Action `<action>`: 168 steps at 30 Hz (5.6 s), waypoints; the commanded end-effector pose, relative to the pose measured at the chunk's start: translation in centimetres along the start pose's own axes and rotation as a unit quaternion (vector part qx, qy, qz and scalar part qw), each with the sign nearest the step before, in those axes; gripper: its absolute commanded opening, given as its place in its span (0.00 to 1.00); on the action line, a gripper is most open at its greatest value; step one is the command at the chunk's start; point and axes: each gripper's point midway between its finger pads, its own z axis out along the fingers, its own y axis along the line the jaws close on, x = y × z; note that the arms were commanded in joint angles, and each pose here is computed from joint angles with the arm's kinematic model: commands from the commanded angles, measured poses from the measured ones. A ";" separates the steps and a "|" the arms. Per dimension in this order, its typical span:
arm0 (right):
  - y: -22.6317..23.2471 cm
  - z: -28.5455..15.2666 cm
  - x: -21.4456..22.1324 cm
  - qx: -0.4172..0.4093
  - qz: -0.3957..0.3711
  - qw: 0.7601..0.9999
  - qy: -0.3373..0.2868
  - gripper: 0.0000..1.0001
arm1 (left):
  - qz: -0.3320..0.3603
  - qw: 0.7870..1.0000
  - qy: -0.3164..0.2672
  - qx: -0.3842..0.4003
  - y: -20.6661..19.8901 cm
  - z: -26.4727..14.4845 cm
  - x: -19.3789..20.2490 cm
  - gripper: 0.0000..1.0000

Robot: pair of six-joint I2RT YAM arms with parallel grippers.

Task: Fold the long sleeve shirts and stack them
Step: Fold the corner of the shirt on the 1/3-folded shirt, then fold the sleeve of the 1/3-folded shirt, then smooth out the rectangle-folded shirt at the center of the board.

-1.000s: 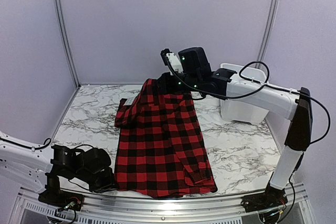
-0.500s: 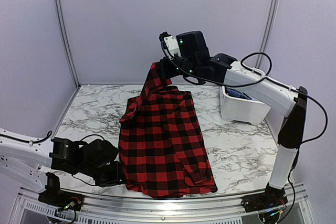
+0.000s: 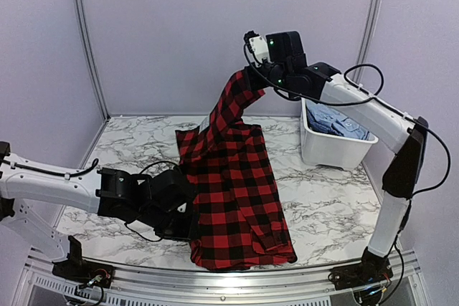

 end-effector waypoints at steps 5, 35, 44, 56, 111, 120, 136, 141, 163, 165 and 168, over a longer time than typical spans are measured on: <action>-5.1 -3.9 -2.5 0.049 -0.008 0.998 -0.031 0.00 | 0.092 0.995 0.040 0.024 -4.4 1.4 -0.6 0.00; -6.3 -6.2 2.5 0.033 0.005 0.999 0.015 0.00 | 0.139 0.979 0.147 0.031 -6.0 7.2 2.0 0.00; -4.7 -7.0 4.6 -0.011 0.018 0.999 0.035 0.00 | 0.144 0.984 0.098 0.038 -6.9 5.3 0.1 0.43; -0.8 -8.3 6.9 -0.057 0.017 0.997 0.058 0.00 | 0.042 0.999 -0.018 0.002 -2.0 2.0 -6.3 0.34; 21.1 -14.2 29.6 -0.242 -0.177 0.862 0.409 0.00 | -0.074 0.995 -0.068 0.026 7.4 2.1 -17.8 0.22; 24.1 -14.3 29.3 -0.261 -0.140 0.871 0.391 0.30 | -0.079 0.995 -0.058 0.020 8.5 2.5 -16.1 0.26; 12.4 -10.0 25.4 -0.168 0.119 0.940 0.270 0.47 | -0.011 0.998 -0.025 0.053 3.2 3.8 -11.5 0.39; 10.5 -7.6 26.0 -0.190 0.190 0.931 0.248 0.45 | 0.030 0.999 -0.017 0.034 0.8 4.8 -10.0 0.36; 6.0 0.5 28.7 -0.174 0.301 0.912 0.218 0.47 | 0.144 0.989 0.022 -0.003 -3.8 6.8 -5.4 0.32; 6.0 0.7 29.0 -0.172 0.304 0.911 0.220 0.46 | 0.158 0.987 0.025 0.000 -4.4 6.9 -4.9 0.32; 5.8 1.1 29.5 -0.167 0.306 0.911 0.222 0.46 | 0.185 0.982 0.033 -0.003 -5.0 7.3 -4.2 0.33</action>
